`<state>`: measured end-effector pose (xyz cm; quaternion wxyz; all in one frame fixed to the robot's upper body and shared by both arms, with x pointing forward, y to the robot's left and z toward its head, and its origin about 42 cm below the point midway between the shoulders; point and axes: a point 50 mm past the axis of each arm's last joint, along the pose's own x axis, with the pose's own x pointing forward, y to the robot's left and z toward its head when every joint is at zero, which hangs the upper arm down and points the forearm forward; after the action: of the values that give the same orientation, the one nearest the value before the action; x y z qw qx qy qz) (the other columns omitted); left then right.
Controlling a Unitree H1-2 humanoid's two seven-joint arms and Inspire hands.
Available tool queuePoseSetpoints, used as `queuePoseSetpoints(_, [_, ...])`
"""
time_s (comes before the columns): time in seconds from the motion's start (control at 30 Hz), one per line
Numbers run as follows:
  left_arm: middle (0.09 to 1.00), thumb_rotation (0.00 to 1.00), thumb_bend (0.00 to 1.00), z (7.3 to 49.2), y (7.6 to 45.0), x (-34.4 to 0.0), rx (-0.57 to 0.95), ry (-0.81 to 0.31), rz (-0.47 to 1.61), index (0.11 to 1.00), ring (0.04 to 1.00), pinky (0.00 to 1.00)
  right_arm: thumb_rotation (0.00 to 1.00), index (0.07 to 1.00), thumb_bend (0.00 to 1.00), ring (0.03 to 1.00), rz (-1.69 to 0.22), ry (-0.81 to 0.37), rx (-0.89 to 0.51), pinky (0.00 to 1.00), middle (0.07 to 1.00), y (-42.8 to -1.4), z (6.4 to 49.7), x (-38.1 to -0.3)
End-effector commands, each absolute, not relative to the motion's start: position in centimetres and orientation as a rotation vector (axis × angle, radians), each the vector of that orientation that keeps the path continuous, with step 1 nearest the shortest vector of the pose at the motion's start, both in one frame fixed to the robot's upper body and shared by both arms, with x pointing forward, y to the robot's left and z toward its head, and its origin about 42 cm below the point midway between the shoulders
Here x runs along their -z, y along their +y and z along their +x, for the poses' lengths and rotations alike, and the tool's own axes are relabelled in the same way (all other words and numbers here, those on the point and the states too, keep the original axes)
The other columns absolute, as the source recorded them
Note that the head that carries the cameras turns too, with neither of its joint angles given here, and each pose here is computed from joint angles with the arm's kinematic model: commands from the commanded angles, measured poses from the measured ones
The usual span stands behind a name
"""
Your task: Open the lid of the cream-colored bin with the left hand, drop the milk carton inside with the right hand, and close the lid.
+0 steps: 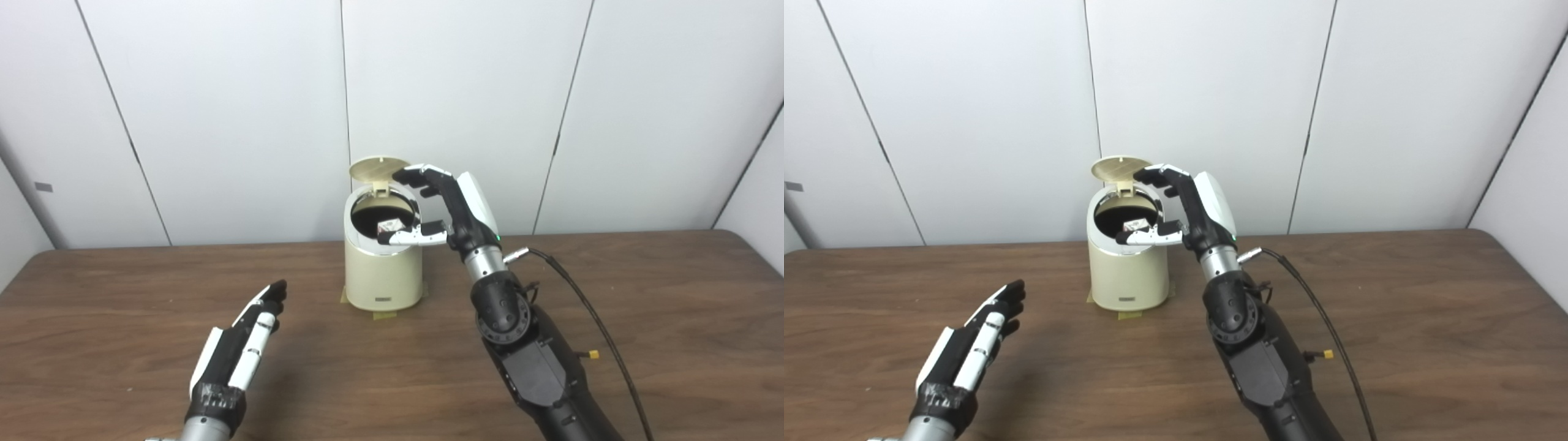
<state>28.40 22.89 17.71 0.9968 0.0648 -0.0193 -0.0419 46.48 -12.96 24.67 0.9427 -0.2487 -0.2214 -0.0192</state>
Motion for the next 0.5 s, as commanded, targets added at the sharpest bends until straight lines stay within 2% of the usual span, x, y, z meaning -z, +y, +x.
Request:
queuePoseSetpoints(0.0, [0.941,0.84,0.34,28.7,22.8,-19.2,0.084,-0.103,0.129,0.92,0.949,0.95,0.02,0.512,0.56,0.439,-0.466,-0.58,0.101,0.4,0.5,-12.6,46.6,-28.1])
queuePoseSetpoints(0.27, [0.935,0.82,0.33,29.7,23.1,-19.7,0.065,-0.106,0.1,0.926,0.946,0.95,0.0,0.488,0.52,0.425,-0.346,-0.455,0.19,0.41,0.488,-15.6,44.7,-27.8])
queuePoseSetpoints(0.47, [0.922,0.83,0.31,32.4,23.9,-21.0,0.051,-0.139,0.083,0.921,0.925,0.93,0.0,0.489,0.52,0.453,-0.34,-0.418,0.224,0.45,0.481,-18.5,41.7,-24.9])
